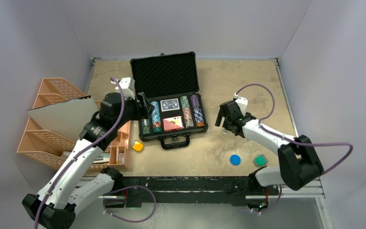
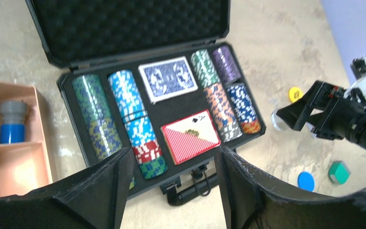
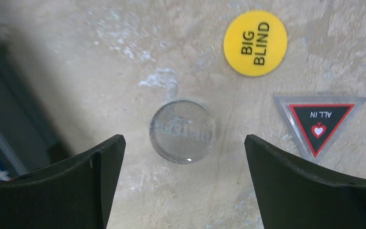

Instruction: Pack up texas hold em set

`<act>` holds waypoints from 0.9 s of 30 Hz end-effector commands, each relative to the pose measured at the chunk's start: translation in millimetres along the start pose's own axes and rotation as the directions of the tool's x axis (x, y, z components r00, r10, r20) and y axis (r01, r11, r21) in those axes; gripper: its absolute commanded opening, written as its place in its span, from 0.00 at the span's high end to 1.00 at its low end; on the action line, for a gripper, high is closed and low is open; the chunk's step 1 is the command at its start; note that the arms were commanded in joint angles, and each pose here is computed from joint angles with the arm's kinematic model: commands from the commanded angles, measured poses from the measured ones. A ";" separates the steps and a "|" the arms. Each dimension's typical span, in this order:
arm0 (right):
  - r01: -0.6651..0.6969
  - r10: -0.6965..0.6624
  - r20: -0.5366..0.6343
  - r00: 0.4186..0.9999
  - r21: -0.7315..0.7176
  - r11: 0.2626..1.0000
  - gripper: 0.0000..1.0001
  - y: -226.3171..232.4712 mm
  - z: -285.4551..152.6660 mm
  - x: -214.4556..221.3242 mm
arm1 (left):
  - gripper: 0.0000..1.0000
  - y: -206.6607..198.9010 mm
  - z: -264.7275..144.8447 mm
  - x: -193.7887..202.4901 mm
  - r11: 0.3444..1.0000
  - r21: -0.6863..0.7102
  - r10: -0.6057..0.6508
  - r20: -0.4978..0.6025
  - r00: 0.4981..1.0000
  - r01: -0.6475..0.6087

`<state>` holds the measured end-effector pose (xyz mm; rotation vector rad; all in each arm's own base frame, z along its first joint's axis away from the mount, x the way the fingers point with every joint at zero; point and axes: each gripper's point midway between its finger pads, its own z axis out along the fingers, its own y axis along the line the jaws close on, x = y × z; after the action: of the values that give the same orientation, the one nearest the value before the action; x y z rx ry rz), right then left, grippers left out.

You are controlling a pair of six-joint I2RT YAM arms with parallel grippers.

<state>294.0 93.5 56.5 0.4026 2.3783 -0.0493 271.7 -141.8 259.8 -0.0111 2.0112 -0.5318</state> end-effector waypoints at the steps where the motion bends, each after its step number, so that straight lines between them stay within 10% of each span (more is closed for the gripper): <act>1: -0.012 0.014 -0.037 0.999 0.051 0.999 0.03 -0.1 3.6 -0.8 | 0.34 0.9 1.0 12.4 1.000 0.021 0.009 -0.023 1.000 -0.009; 27: 0.034 -0.023 -0.170 0.985 0.061 0.998 0.36 5.8 22.5 29.4 | 0.32 8.2 -9.6 15.0 1.000 -0.001 -0.002 0.005 1.000 0.002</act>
<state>294.6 103.8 16.9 0.3941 2.5582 -0.1361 255.5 -135.5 244.7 -0.0074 2.0261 -0.5343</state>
